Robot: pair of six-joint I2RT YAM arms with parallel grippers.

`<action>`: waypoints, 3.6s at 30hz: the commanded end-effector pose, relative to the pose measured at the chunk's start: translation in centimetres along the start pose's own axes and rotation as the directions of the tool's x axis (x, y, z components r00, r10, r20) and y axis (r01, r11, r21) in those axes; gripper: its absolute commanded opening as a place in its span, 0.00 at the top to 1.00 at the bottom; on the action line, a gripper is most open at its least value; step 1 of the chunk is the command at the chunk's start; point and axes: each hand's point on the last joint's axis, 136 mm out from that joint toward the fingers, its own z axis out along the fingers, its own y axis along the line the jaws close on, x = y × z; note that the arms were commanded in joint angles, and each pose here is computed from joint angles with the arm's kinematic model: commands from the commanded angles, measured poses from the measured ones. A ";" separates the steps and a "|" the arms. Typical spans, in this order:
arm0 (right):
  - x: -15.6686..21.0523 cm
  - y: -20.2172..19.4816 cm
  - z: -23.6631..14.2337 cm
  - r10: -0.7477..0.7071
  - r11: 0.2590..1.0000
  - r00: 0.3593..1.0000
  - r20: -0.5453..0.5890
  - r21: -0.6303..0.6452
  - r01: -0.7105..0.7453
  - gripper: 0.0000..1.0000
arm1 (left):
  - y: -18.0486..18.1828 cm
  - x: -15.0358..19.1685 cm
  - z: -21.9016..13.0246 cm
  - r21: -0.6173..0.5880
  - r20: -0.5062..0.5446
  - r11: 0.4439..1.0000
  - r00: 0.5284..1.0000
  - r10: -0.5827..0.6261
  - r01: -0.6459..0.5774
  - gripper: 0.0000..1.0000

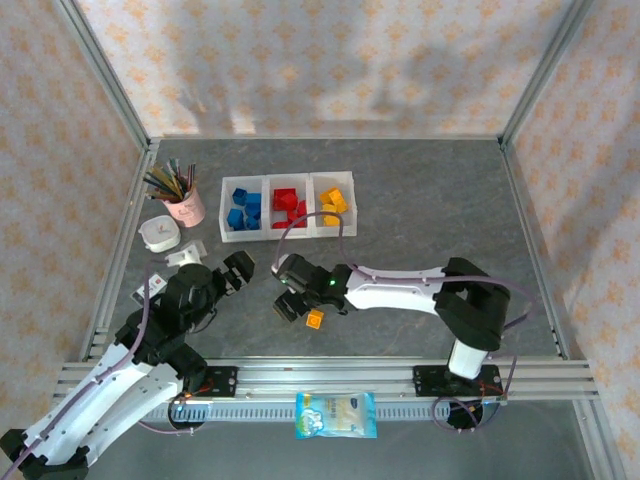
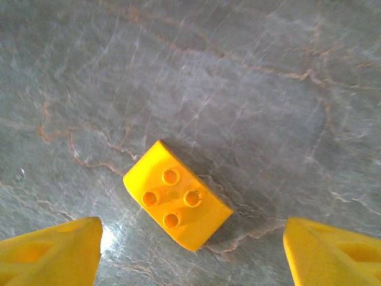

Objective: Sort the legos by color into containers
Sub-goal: Pick up the lego from the bottom-center of the table, then place the lego in the container, then pick up the lego from the bottom-center of the table.

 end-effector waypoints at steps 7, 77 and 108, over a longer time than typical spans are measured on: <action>1.1 -0.1 2.5 -0.093 0.994 0.992 -0.082 0.056 0.097 0.17 | 2.3 0.2 -0.5 -0.070 0.015 0.997 1.000 -0.024 0.025 0.01; -14.9 -29.3 -1.2 0.482 0.736 0.819 0.310 0.364 -0.571 0.60 | -7.7 -1.3 6.1 0.089 -0.040 0.989 0.992 0.123 -0.119 0.01; -1.4 -10.5 -6.0 0.485 0.821 0.865 0.126 0.276 -0.500 0.26 | -3.3 1.0 3.0 0.057 -0.098 0.994 0.990 0.100 -0.095 0.01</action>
